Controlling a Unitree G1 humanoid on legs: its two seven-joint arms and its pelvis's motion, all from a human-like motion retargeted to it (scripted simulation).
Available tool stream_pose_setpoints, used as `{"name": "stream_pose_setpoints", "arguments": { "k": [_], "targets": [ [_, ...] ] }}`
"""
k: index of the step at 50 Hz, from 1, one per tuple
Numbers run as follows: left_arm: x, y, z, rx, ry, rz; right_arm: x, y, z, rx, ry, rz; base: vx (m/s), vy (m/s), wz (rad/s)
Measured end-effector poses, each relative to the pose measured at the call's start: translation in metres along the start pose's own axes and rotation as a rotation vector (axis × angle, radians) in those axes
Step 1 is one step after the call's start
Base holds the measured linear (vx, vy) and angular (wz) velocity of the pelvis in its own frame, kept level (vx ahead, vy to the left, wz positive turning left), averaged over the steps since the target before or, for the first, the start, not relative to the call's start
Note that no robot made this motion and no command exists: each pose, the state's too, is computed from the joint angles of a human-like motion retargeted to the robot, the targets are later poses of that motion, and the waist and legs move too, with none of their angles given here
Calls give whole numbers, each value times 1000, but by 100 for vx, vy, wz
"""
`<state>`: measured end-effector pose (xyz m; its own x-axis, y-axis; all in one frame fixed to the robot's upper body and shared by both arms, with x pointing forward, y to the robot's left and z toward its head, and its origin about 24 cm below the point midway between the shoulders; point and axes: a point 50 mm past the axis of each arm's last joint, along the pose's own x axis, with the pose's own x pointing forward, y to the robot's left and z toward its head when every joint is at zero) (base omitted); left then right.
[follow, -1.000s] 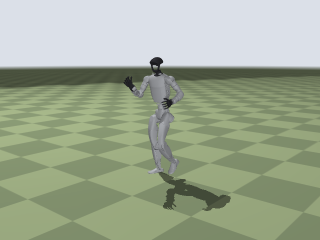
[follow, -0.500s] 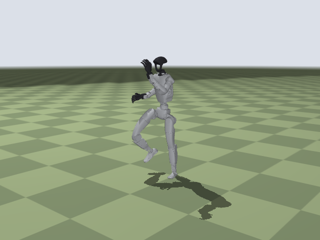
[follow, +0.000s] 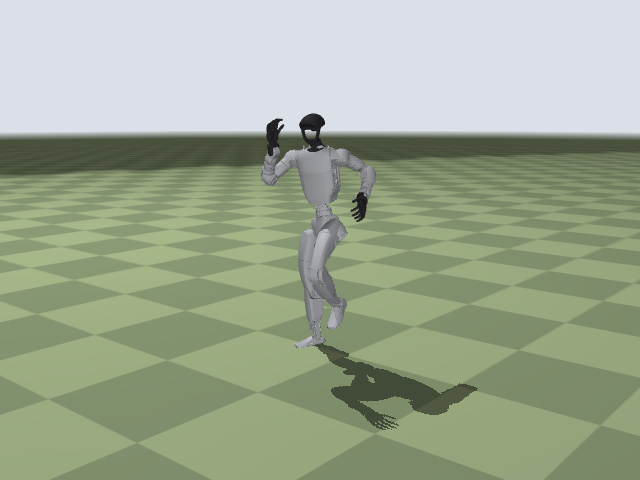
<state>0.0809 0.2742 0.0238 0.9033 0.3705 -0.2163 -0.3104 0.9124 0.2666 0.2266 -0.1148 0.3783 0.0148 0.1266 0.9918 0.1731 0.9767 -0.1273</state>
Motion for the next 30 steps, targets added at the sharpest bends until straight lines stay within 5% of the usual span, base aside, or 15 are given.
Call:
{"name": "stream_pose_setpoints", "arguments": {
  "k": [5, 9, 16, 22, 30],
  "targets": [
    [50, -39, 36, -26, -242, 67, -73, 1, -36, 96, 345, -50, 0, 7, 29],
    [93, -74, 113, -140, -566, 49, -187, -4, -55, -59, 775, 99, 7, 16, 41],
    [68, -98, 312, -340, -1352, 33, -327, -66, 21, -94, 1372, 240, -2, 22, 97],
    [8, -90, 400, -290, -1774, 44, -348, -117, 79, -106, 1619, 218, -3, 14, 59],
    [42, -111, 420, -283, -1589, -71, -313, -99, 63, 71, 1436, 95, 0, 4, 6]
  ]
}}
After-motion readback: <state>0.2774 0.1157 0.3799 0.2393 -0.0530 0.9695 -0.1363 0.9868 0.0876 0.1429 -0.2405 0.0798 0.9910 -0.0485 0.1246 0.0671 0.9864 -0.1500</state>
